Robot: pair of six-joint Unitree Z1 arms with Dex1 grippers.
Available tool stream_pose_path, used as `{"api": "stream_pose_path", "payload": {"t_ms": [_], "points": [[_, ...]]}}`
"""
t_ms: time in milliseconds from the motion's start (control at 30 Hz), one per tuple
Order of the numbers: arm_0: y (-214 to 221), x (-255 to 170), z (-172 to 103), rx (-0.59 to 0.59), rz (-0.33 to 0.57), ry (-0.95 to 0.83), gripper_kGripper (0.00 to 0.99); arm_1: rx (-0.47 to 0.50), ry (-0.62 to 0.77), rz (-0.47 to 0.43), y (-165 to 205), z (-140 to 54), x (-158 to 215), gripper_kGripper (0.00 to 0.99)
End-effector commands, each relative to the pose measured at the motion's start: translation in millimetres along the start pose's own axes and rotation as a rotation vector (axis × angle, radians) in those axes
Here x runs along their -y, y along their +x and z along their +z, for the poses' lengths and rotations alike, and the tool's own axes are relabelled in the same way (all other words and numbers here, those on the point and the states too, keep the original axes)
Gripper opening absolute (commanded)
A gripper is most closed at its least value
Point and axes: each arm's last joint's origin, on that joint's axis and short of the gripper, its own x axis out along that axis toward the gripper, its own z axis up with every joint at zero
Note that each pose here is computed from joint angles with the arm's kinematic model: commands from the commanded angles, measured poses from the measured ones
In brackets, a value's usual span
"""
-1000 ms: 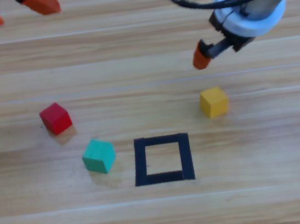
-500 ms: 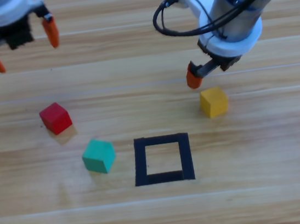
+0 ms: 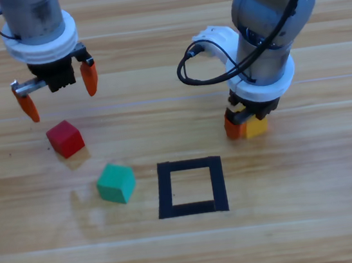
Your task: Stack the blocks in the rectangular block: red at the bottom, yellow in the middle, green on top
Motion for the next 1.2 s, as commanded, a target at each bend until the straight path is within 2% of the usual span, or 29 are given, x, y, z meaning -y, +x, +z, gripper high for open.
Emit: {"api": "stream_pose_path", "payload": {"t_ms": [33,67,167,233,267,567,733,1033,1200], "points": [[29,-8,18,-0.078,0.056,-0.069,0.977,-0.138,0.046,0.109,41,-2.7,14,0.287],[31,-10,21,-0.09,0.054,-0.079,0.977,-0.146,0.049,0.13,44,-2.6,18,0.179],[35,-15,27,-0.113,0.055,-0.098,0.976,-0.166,0.065,0.146,49,-2.2,24,0.156],[38,-18,32,-0.124,0.055,-0.105,0.973,-0.167,0.068,0.143,47,-2.6,26,0.008],[42,-19,34,-0.132,0.058,-0.109,0.969,-0.162,0.069,0.14,42,-3.4,27,0.0],[78,-24,29,-0.178,0.039,-0.111,0.962,-0.089,0.11,0.115,-22,-21.5,34,0.0],[95,-20,27,-0.186,0.008,-0.109,0.96,-0.09,0.124,0.122,-25,-24.2,33,0.023],[108,-16,28,-0.181,-0.003,-0.098,0.959,-0.044,0.128,0.122,-38,-43.5,35,0.023],[110,-18,31,-0.174,-0.004,-0.102,0.957,-0.058,0.16,0.115,-35,-50.5,36,0.021]]}}
